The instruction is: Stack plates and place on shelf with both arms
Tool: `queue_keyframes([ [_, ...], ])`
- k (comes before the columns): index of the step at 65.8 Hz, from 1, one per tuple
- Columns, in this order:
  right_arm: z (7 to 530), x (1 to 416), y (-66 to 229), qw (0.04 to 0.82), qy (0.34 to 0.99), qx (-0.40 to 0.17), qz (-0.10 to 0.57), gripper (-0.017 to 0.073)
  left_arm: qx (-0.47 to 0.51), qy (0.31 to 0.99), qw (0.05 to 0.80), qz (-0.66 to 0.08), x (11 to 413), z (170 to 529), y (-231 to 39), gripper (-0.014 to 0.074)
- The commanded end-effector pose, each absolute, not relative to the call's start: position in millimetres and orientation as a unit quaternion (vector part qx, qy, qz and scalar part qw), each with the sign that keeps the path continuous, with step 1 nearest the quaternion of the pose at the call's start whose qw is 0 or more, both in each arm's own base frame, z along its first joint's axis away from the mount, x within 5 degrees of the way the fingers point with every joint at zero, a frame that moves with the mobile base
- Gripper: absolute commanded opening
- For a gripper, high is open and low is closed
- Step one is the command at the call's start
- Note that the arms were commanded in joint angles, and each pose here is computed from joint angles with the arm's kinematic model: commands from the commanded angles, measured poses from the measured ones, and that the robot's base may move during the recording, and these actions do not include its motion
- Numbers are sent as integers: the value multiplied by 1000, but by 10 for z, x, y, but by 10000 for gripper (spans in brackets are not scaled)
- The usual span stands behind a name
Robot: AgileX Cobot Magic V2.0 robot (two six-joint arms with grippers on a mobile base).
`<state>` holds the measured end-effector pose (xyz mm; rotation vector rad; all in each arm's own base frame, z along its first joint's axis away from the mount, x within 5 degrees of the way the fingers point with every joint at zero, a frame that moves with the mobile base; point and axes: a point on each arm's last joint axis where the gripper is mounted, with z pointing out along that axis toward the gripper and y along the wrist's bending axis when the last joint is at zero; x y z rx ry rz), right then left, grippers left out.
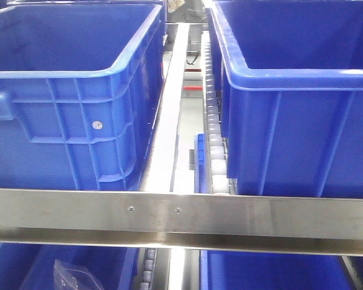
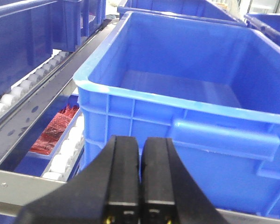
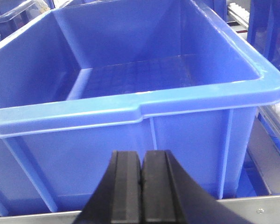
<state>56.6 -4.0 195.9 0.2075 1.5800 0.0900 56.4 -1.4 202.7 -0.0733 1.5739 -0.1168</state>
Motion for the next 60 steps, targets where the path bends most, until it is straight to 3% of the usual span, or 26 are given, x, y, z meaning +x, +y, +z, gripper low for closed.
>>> queue_keyframes([
  [1, 2041, 550, -44, 733, 673, 87, 35, 55, -37, 670, 739, -65, 545, 2107, -18, 87],
  [60, 2041, 550, -44, 733, 673, 87, 35, 55, -37, 670, 739, -65, 545, 2107, -18, 87],
])
